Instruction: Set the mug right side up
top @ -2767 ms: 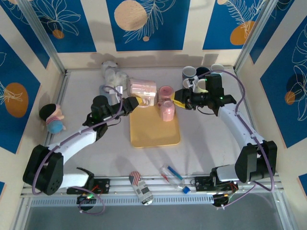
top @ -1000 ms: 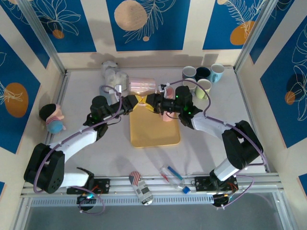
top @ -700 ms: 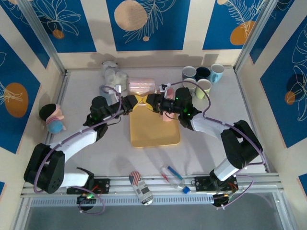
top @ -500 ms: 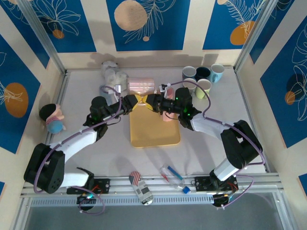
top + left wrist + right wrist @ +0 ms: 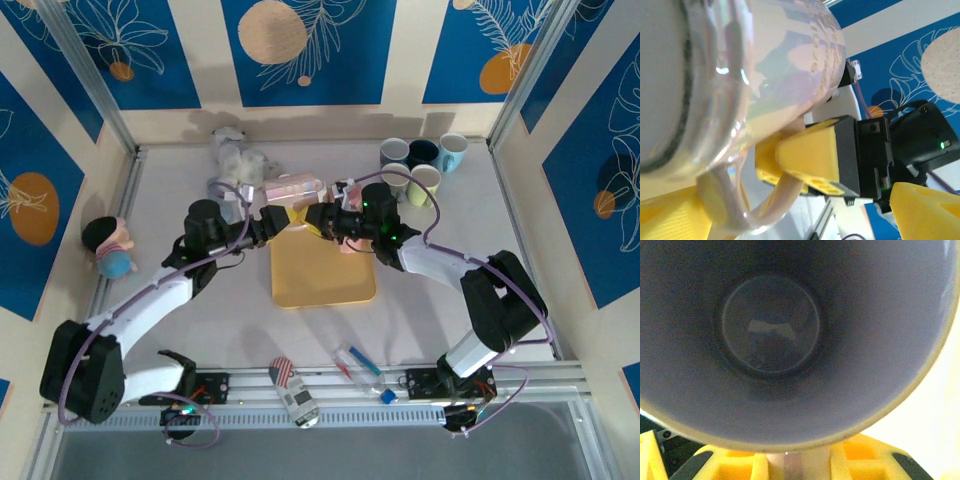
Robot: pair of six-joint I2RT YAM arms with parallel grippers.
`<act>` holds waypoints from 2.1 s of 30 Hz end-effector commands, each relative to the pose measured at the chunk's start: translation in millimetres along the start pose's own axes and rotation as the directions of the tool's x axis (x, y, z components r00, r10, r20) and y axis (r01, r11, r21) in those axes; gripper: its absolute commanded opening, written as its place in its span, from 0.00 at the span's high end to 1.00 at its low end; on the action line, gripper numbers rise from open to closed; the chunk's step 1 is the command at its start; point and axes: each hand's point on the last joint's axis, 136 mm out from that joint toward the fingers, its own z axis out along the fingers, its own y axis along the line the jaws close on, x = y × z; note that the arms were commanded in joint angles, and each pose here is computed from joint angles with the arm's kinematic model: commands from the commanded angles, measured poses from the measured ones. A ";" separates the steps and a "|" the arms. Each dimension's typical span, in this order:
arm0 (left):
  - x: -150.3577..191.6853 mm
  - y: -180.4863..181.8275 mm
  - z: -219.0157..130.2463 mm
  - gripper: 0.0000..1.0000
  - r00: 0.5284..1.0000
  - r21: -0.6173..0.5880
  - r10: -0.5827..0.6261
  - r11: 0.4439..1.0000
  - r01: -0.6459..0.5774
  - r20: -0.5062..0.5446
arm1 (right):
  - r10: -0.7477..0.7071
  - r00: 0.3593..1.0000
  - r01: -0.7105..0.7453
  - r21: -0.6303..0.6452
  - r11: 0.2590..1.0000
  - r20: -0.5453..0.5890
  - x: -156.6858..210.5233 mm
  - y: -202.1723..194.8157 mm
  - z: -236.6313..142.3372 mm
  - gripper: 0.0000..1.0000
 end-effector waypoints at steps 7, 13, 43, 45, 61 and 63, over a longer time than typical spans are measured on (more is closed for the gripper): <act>4.9 11.5 -36.1 0.10 0.991 -0.138 0.126 0.982 -0.132 -0.052 | -0.259 0.963 0.262 -0.022 0.965 0.077 -19.5 58.6 -39.7 1.00; 8.6 20.6 -50.1 0.12 0.962 -0.242 0.250 0.932 -0.271 -0.113 | -0.356 0.933 0.351 0.077 0.933 0.060 -18.1 63.2 -65.3 1.00; 19.5 -17.1 -53.0 0.22 0.780 0.005 0.625 0.780 -0.625 -0.030 | -0.728 0.681 0.432 0.757 0.491 0.084 -74.5 30.1 -220.2 1.00; 19.7 -18.3 -51.4 0.23 0.763 0.021 0.646 0.764 -0.645 -0.013 | -0.738 0.669 0.370 0.824 0.430 0.085 -83.7 20.4 -241.1 1.00; 20.2 -11.0 -37.3 0.23 0.736 0.051 0.677 0.735 -0.676 -0.010 | -0.627 0.734 -0.065 0.946 0.317 0.261 -144.2 -56.8 -345.8 1.00; 20.7 -8.3 -36.0 0.23 0.732 0.048 0.681 0.732 -0.679 -0.020 | -0.621 0.741 -0.074 0.950 0.303 0.256 -152.7 -67.1 -349.3 1.00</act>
